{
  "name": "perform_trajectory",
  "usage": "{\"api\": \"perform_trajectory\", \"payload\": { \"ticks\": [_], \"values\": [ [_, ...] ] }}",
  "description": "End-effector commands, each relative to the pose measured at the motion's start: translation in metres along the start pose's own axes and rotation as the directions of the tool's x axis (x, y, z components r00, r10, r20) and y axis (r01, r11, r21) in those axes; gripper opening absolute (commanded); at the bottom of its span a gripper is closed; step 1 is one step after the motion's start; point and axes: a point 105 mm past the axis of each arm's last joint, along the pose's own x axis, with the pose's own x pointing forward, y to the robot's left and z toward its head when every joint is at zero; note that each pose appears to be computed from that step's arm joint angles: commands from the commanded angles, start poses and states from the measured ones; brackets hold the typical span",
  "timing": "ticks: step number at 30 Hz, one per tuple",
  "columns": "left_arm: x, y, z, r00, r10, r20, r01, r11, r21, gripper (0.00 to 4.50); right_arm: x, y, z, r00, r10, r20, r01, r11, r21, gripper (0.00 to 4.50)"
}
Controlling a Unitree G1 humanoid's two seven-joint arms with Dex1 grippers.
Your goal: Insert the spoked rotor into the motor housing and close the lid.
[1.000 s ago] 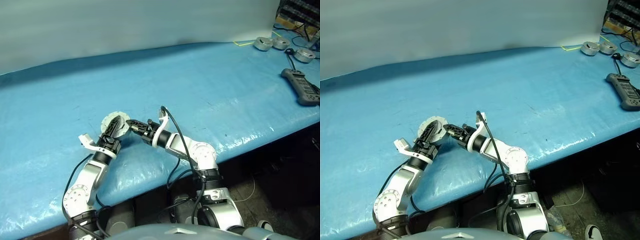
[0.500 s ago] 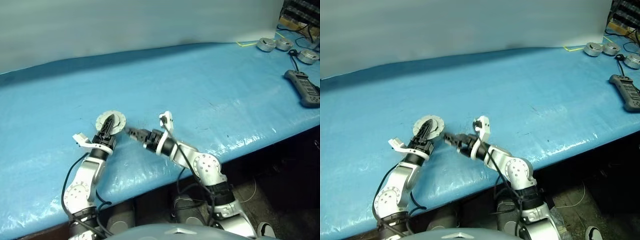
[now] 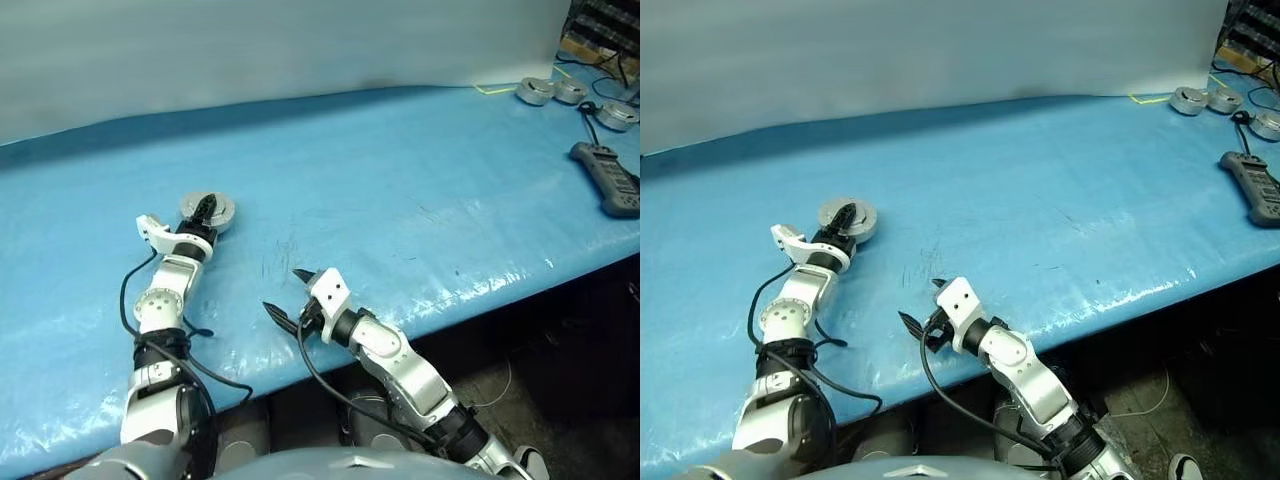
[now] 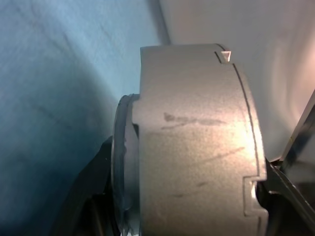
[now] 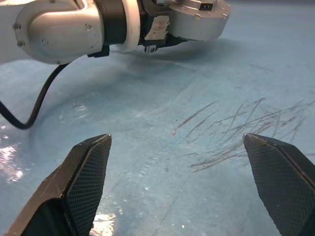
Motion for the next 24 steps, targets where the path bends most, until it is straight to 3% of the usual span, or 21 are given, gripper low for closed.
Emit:
{"api": "perform_trajectory", "payload": {
  "ticks": [1,9,17,23,24],
  "values": [
    [0.020,-0.026,0.013,0.996,-0.083,0.035,0.082,0.996,0.026,2.40,0.000,-0.007,0.012,0.993,-0.067,0.095,0.074,0.994,-0.077,4.50],
    [0.049,-0.032,0.015,0.999,-0.032,0.028,0.029,0.994,0.108,2.40,0.000,-0.015,0.003,0.988,-0.127,0.085,0.133,0.988,-0.075,4.50],
    [0.055,-0.015,0.014,0.995,0.099,0.031,-0.103,0.984,0.143,2.40,-0.001,-0.015,0.000,0.986,-0.150,0.067,0.154,0.985,-0.075,4.50],
    [0.047,0.005,0.011,0.983,0.184,0.003,-0.182,0.970,0.162,4.37,0.000,-0.013,-0.001,0.987,-0.147,0.066,0.151,0.986,-0.068,4.50],
    [0.042,0.014,0.011,0.978,0.207,-0.006,-0.203,0.964,0.170,4.47,0.000,-0.013,0.000,0.987,-0.145,0.066,0.149,0.987,-0.065,4.50]
  ]
}}
